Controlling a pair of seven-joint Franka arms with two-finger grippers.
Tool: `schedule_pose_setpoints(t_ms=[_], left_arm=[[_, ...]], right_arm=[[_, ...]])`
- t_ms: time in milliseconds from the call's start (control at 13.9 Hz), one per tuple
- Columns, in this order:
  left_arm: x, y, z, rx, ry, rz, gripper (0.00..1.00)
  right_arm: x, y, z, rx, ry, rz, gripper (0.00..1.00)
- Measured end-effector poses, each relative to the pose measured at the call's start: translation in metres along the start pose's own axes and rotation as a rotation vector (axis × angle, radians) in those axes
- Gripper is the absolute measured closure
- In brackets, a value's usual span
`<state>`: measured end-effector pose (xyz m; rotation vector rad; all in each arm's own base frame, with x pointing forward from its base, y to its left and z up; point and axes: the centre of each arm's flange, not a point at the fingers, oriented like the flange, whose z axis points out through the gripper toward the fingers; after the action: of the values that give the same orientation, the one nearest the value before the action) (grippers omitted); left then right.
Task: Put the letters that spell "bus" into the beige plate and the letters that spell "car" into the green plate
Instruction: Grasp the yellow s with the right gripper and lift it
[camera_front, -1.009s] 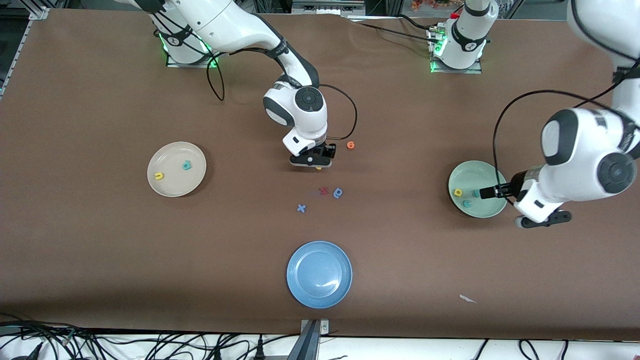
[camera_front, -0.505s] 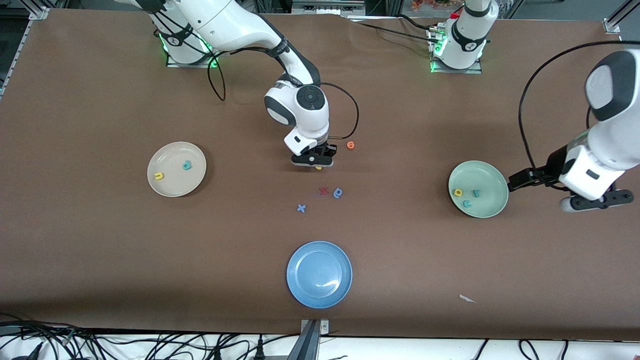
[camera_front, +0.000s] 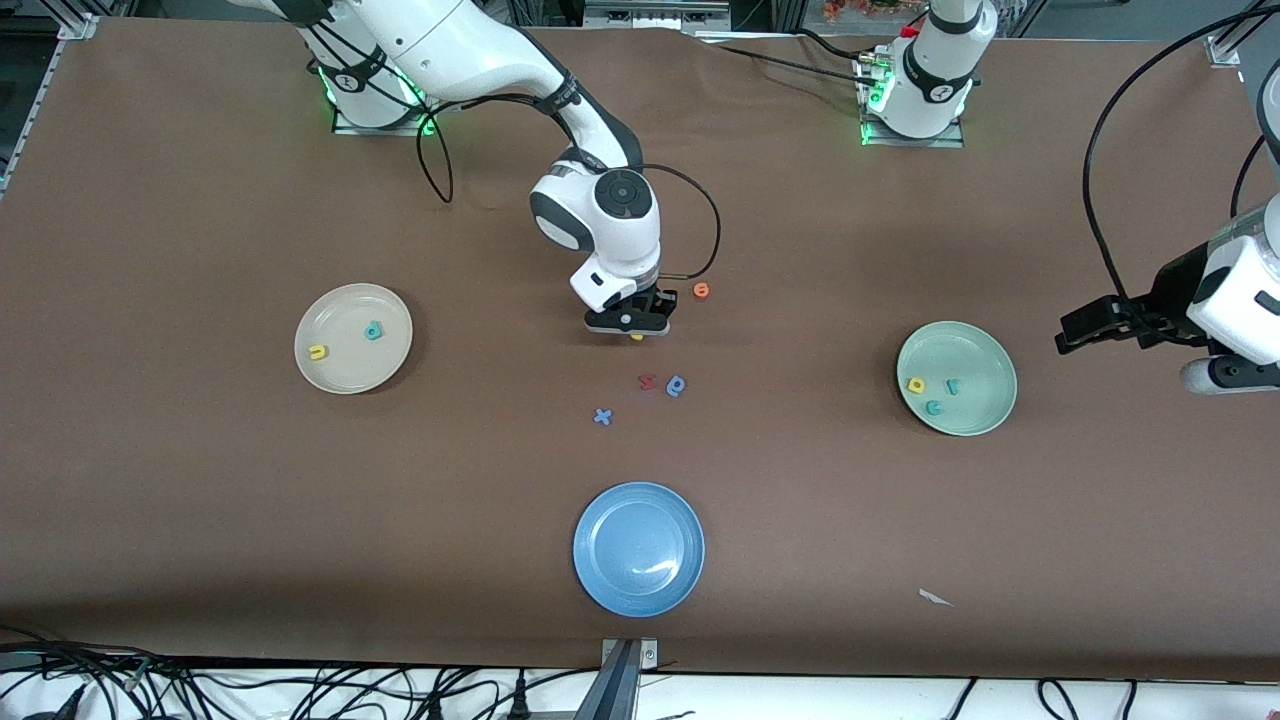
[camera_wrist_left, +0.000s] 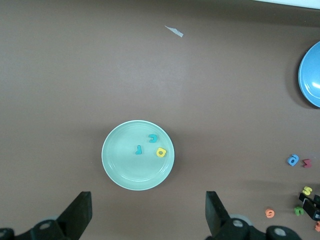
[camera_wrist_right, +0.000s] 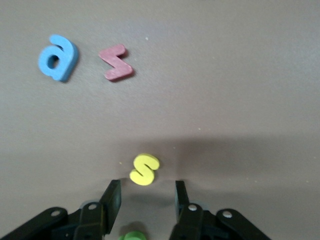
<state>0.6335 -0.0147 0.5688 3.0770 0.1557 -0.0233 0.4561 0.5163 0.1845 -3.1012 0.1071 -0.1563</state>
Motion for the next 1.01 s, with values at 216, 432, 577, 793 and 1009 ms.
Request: schedule_pose_setpoints(t_ms=[216,432,577,793,1009], left_arm=[[0.001,0.000,0.003,0.000,-0.005,0.014,0.00],[0.001,-0.001,0.003,0.000,-0.005,0.049,0.02],[0.002,-0.003,0.004,0.001,-0.007,0.094,0.03],[0.005,-0.005,0.011,0.001,-0.017,0.108,0.03],[0.011,-0.005,0.021,-0.001,-0.013,0.105,0.07]], right_arm=[[0.010,0.002,-0.001,0.001,0.013,0.011,0.47],[0.012,0.008,0.013,-0.016,0.010,0.013,0.48],[0.011,0.007,0.013,-0.015,0.013,0.008,0.50],[0.011,0.005,0.012,-0.012,0.016,0.005,0.56],[0.010,0.003,0.010,-0.010,0.020,0.001,0.70]])
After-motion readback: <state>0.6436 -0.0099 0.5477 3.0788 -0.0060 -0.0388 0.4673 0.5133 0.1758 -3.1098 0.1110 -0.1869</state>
